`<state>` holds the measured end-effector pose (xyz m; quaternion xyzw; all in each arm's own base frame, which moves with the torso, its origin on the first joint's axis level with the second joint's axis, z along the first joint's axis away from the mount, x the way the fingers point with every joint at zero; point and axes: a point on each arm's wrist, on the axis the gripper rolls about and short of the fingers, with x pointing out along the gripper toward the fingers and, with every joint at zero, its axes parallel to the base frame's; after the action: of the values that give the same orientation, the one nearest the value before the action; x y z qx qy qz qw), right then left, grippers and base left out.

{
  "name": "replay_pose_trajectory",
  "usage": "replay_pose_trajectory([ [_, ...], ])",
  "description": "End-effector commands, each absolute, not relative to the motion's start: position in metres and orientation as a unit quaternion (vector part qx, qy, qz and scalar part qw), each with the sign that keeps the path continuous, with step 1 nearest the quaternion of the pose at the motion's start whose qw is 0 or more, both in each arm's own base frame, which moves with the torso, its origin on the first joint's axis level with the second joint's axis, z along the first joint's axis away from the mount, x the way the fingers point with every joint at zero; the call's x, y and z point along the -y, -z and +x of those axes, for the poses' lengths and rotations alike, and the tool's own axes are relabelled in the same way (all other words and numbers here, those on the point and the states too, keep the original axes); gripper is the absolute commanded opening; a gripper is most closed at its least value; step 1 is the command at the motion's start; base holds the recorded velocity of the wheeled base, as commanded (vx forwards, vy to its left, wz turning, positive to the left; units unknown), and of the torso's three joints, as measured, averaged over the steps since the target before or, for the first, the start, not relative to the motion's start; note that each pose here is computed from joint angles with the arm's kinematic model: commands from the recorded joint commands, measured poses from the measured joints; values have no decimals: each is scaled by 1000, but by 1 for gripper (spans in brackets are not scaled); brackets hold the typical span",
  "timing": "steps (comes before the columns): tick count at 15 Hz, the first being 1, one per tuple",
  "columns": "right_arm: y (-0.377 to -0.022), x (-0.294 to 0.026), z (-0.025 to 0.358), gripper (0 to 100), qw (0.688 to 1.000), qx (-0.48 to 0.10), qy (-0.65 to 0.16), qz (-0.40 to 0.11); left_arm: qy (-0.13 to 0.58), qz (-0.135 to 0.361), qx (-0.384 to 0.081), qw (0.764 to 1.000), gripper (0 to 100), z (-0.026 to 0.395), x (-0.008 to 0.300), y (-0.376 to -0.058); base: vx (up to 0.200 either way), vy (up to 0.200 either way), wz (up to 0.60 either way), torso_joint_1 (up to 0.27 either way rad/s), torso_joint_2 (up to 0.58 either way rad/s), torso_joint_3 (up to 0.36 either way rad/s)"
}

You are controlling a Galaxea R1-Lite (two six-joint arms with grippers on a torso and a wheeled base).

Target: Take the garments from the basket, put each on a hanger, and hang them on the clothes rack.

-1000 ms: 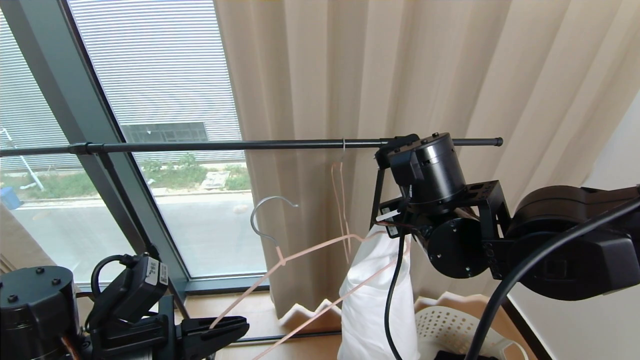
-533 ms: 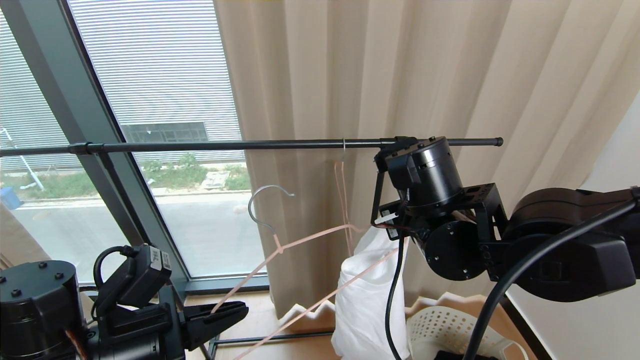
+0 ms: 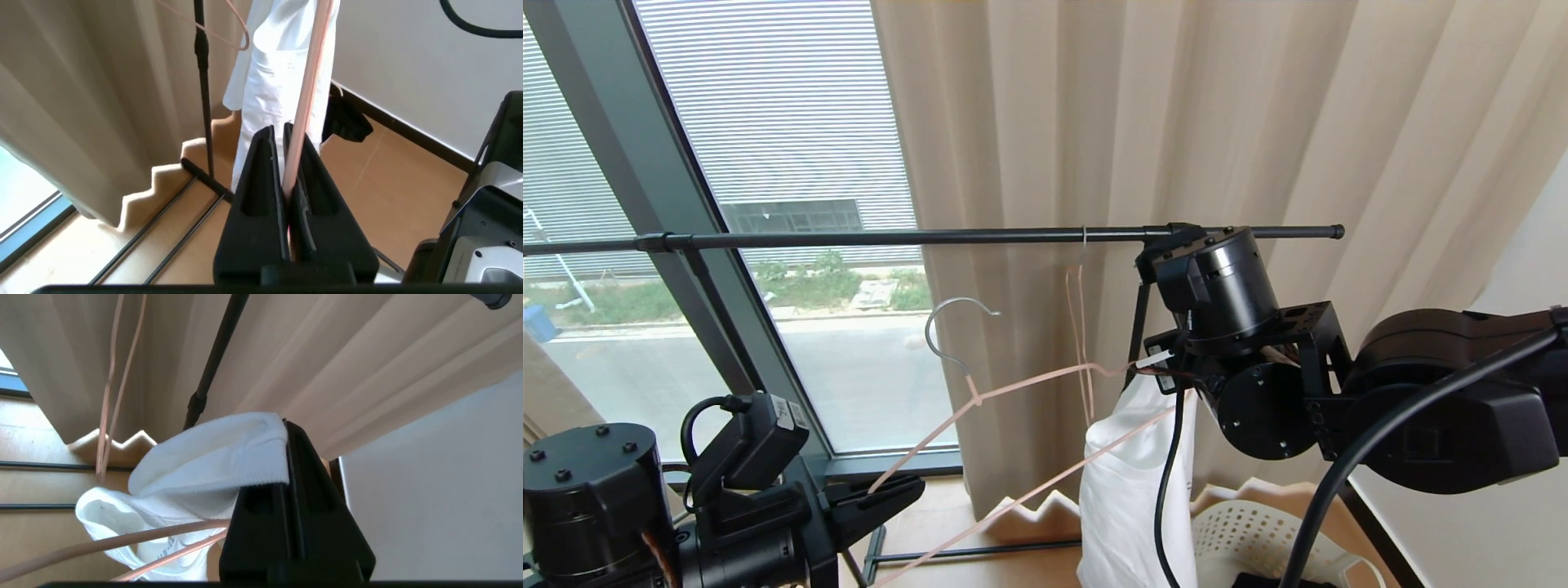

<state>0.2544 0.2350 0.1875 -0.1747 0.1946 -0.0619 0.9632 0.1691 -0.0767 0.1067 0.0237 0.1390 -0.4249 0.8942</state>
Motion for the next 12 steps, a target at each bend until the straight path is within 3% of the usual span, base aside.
replay_pose_trajectory([
  [1,-189,-231,259,0,963,-194,70,-171,418,24,-141,897,0,170,76,-106,0,0,0,0,0,0],
  [12,-183,-233,258,0,959,-199,78,-184,408,22,-140,902,0,175,76,-106,0,0,0,0,0,0],
])
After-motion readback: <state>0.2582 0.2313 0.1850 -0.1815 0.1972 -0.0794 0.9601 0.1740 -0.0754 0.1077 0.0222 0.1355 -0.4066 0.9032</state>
